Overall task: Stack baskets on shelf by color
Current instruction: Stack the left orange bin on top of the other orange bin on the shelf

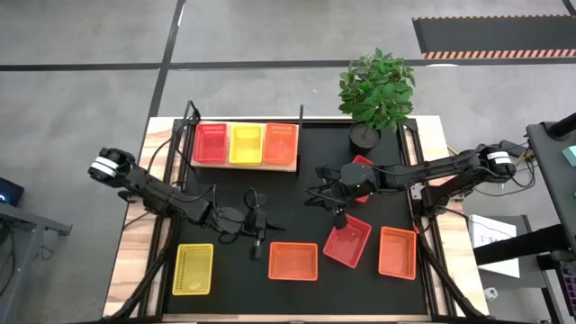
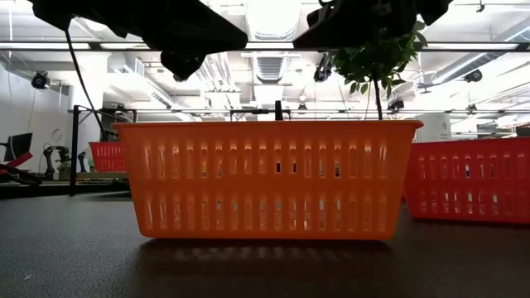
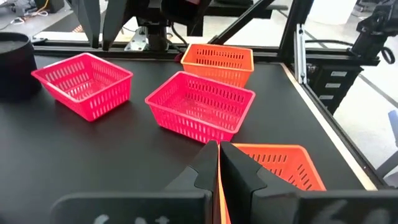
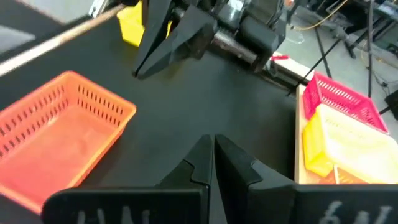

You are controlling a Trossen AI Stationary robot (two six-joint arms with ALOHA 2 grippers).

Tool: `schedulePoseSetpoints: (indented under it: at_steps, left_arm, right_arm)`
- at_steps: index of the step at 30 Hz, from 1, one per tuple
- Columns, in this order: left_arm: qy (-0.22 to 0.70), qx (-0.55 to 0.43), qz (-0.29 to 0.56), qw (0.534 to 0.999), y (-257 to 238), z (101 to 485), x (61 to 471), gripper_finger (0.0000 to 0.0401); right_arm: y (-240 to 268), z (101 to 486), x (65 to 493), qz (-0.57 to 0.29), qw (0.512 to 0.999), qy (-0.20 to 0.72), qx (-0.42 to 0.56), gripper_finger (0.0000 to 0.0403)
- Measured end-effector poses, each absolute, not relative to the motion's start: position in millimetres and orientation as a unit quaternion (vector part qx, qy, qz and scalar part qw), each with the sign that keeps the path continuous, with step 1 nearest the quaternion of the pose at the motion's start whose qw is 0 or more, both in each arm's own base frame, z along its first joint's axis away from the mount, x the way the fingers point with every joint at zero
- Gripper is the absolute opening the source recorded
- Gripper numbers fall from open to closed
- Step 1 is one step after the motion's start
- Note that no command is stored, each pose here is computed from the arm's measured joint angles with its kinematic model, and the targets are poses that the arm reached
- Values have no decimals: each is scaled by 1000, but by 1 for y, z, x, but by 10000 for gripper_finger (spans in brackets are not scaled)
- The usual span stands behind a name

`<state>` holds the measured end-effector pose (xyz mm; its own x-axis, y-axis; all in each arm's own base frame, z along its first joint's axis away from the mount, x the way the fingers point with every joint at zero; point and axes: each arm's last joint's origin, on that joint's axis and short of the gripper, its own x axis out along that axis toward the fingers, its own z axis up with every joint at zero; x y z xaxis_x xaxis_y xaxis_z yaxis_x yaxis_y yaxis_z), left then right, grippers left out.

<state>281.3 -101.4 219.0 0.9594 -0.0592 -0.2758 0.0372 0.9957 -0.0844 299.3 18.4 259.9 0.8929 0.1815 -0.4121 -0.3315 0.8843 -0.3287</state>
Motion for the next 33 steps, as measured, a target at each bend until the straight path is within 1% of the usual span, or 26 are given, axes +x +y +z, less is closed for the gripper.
schedulePoseSetpoints:
  at_steps: [5,13,24,28,33]
  left_arm:
    - [141,-38,-25,989,-101,219,281,0]
    - [140,-23,-27,990,-101,219,281,0]
    - [140,-23,-27,990,-101,219,281,0]
    - [140,-23,-27,990,-101,219,281,0]
    - [140,-22,-27,990,-101,221,280,0]
  right_arm:
    - [18,262,300,132,955,179,-195,9]
    - [18,267,302,129,956,150,-215,9]
    - [18,266,302,129,956,152,-213,10]
    - [19,266,302,128,958,153,-207,27]
    - [21,269,302,128,963,152,-184,71]
